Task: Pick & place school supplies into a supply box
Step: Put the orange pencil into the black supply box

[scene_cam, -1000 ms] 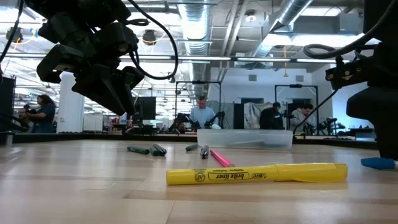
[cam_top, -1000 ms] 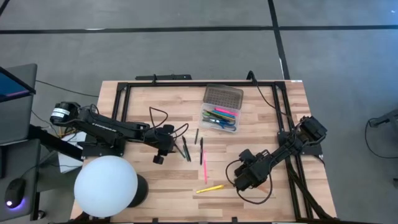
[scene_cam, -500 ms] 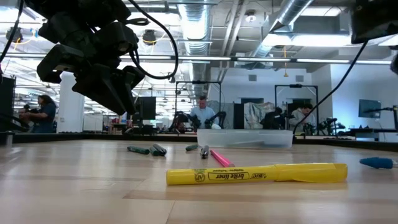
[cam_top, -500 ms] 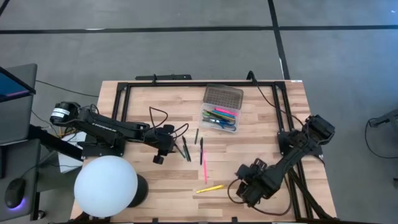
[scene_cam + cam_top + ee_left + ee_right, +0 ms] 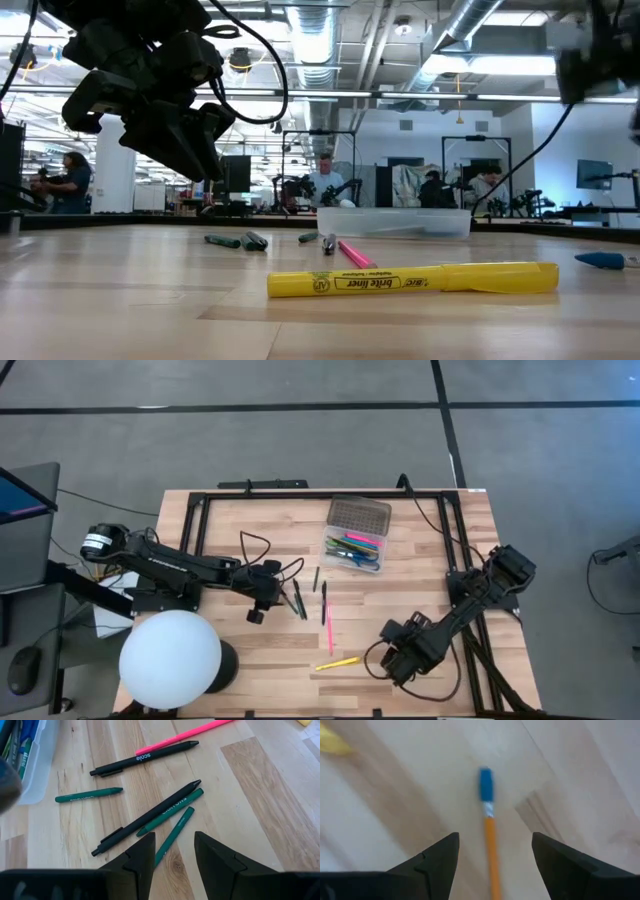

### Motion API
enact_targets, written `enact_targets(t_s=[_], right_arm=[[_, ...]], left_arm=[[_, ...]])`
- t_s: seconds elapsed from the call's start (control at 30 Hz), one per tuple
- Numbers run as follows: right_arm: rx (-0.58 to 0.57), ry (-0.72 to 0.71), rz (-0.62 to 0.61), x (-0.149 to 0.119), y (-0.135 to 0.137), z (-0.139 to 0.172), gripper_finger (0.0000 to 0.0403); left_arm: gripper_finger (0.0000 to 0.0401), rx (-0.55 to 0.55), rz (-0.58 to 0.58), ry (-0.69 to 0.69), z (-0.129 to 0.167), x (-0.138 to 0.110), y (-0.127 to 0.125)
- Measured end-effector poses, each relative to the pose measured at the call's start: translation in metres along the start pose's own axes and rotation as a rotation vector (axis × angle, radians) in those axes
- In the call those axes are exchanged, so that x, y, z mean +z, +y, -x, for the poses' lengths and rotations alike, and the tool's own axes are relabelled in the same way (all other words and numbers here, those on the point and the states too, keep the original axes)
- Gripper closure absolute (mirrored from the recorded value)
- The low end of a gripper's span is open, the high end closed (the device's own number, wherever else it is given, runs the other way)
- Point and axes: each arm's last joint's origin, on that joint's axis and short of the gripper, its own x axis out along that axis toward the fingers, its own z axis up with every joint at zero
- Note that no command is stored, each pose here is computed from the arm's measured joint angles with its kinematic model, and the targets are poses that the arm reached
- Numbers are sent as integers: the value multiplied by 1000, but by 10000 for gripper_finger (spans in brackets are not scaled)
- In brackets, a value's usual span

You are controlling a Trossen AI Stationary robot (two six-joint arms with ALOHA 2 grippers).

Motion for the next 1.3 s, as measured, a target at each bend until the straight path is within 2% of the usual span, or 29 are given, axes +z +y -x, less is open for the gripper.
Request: enact_targets(t_s=[0.2,0.43,0.63,1.0,1.1,1.2,1.3], right_arm=[[4,106,-57,-4,-10,-16,159],[10,163,-95,-10,-10,-16,174],[19,220,-72,-19,-8,-14,223],[47,238,-43,-21,-5,-15,356],[49,219,0,-18,-6,-15,385],[63,182,77,-11,-6,-17,397],[75,161,134,0,-8,-20,389]], left_arm=[[268,0,0,0,0,0,0],[268,0,0,0,0,0,0],[268,0,0,0,0,0,0],[268,0,0,0,0,0,0],[268,0,0,0,0,0,0],[268,0,0,0,0,0,0],[268,0,0,-1,0,0,0]])
